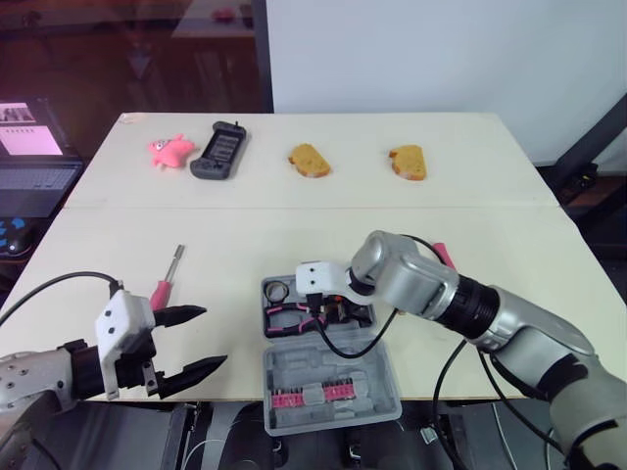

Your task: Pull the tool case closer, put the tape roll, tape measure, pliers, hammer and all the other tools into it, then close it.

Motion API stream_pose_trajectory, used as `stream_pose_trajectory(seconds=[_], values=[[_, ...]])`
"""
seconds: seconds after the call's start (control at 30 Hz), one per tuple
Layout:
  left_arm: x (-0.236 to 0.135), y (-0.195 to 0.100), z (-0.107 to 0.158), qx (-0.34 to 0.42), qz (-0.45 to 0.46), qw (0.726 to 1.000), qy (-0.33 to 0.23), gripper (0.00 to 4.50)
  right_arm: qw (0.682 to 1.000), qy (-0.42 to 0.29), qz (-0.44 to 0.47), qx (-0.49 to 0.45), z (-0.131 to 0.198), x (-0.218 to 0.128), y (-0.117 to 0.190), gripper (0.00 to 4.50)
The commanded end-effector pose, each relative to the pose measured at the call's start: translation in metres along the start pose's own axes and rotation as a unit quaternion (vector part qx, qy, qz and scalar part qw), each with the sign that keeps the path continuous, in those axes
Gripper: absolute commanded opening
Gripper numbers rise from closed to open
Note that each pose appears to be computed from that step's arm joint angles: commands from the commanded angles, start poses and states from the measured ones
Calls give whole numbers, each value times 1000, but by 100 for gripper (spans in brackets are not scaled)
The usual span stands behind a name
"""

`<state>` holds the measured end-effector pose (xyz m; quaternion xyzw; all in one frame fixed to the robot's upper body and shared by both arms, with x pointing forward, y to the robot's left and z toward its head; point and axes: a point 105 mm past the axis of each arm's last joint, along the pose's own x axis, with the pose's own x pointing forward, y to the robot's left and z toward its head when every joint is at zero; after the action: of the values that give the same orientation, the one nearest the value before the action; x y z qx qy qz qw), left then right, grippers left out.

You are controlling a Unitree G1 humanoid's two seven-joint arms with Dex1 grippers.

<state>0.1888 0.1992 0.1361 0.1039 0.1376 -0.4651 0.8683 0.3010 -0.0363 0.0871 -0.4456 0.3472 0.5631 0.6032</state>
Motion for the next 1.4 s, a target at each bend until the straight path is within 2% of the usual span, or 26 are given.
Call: stream_pose_trajectory(seconds=[0.03, 0.2, 0.33, 0.47, 0.53, 0.63, 0.7, 0.77, 0.9, 0.93, 1.27, 1.4], values=[[-1, 2, 7, 20, 0, 1000, -6, 450, 999, -25, -4, -28, 15, -9, 1, 163], [0, 3, 8, 22, -3, 1000, -7, 450, 998, -50, -19, -34, 24, -26, -5, 394], [-1, 5, 8, 24, -6, 1000, -6, 450, 993, -114, -31, -23, 31, -55, -10, 394], [0, 5, 8, 25, -13, 1000, -5, 450, 967, -241, -74, -45, 50, -74, -13, 394], [1, 6, 9, 26, -17, 999, -6, 450, 953, -280, -92, -74, 48, -77, -7, 394], [2, 7, 10, 28, -24, 999, -6, 450, 948, -310, -67, -31, 41, -71, -2, 394], [3, 7, 10, 29, -29, 999, -5, 450, 948, -315, -42, -10, 36, -63, 5, 338], [4, 7, 11, 29, -32, 999, -4, 450, 945, -325, -43, -18, 35, -59, 8, 261], [7, 8, 12, 30, -37, 999, -6, 450, 944, -326, -52, 9, 25, -39, 7, 36], [7, 8, 12, 30, -39, 999, -6, 450, 945, -322, -52, 14, 21, -34, 6, 7], [9, 8, 13, 33, -45, 998, -5, 450, 943, -312, -54, 100, 2, -3, -6, 7], [9, 8, 13, 34, -45, 998, -3, 450, 944, -311, -39, 105, -6, 7, 0, 7]])
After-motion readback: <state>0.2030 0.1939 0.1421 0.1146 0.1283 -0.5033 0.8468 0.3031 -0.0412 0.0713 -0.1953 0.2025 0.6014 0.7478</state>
